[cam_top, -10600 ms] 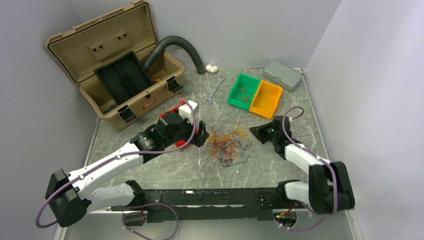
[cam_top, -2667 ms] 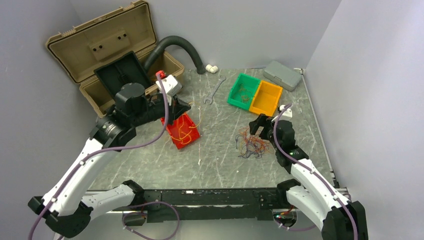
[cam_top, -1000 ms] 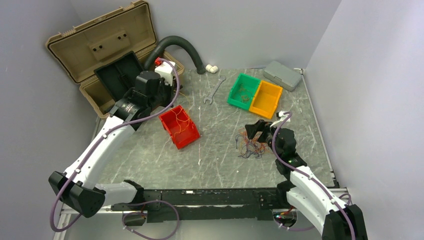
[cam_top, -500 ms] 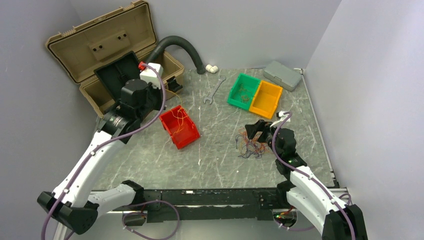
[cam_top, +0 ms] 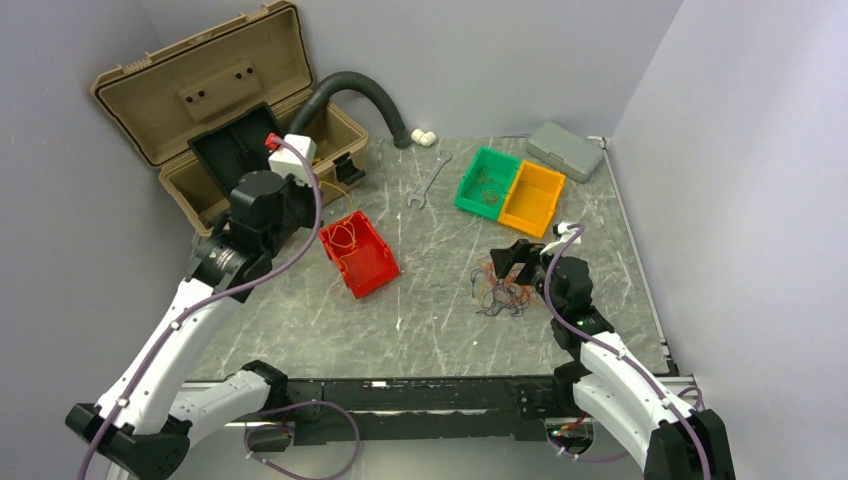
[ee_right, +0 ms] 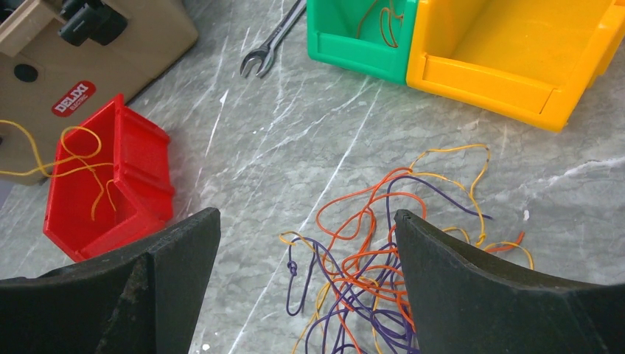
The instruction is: Untangle the cables
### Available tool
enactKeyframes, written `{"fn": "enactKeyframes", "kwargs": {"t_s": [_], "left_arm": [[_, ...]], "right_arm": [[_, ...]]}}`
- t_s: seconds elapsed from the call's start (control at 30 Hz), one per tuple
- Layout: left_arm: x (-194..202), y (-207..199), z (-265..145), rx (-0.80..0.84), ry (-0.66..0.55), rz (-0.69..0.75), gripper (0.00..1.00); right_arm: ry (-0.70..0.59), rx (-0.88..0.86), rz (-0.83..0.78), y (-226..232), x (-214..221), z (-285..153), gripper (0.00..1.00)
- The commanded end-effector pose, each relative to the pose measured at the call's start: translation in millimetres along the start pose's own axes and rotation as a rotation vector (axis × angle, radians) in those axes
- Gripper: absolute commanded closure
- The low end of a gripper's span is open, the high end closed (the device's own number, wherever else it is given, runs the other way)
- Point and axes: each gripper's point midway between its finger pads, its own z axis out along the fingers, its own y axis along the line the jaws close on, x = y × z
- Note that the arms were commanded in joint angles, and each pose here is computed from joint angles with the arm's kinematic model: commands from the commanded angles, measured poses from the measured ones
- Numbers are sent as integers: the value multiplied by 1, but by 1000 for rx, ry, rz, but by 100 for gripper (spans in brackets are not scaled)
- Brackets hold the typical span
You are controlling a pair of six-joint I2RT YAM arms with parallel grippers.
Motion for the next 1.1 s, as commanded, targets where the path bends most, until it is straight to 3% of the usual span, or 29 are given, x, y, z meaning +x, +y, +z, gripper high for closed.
{"fn": "enactKeyframes", "kwargs": {"t_s": [0.0, 0.23, 0.47, 0.63, 0.73, 1.07], "left_arm": [[15, -13, 17, 55, 76, 4, 100], [40, -43, 58, 155, 153, -91, 100], [104, 4, 79, -189, 229, -260, 100], [107, 42, 61, -429, 240, -279, 100], [109, 42, 62, -429, 278, -248, 100], [169, 7, 108, -334, 573, -217, 100]], "right_arm": [[-64, -38, -7, 10, -19, 1, 10], [-81, -41, -9, 12, -25, -2, 10], [-110, -48, -5, 17, -36, -8, 9], [-103, -59, 0, 19, -35, -8, 9], [-97, -64, 5, 19, -33, -7, 9], [-92, -78, 8, 23, -34, -7, 9]]}}
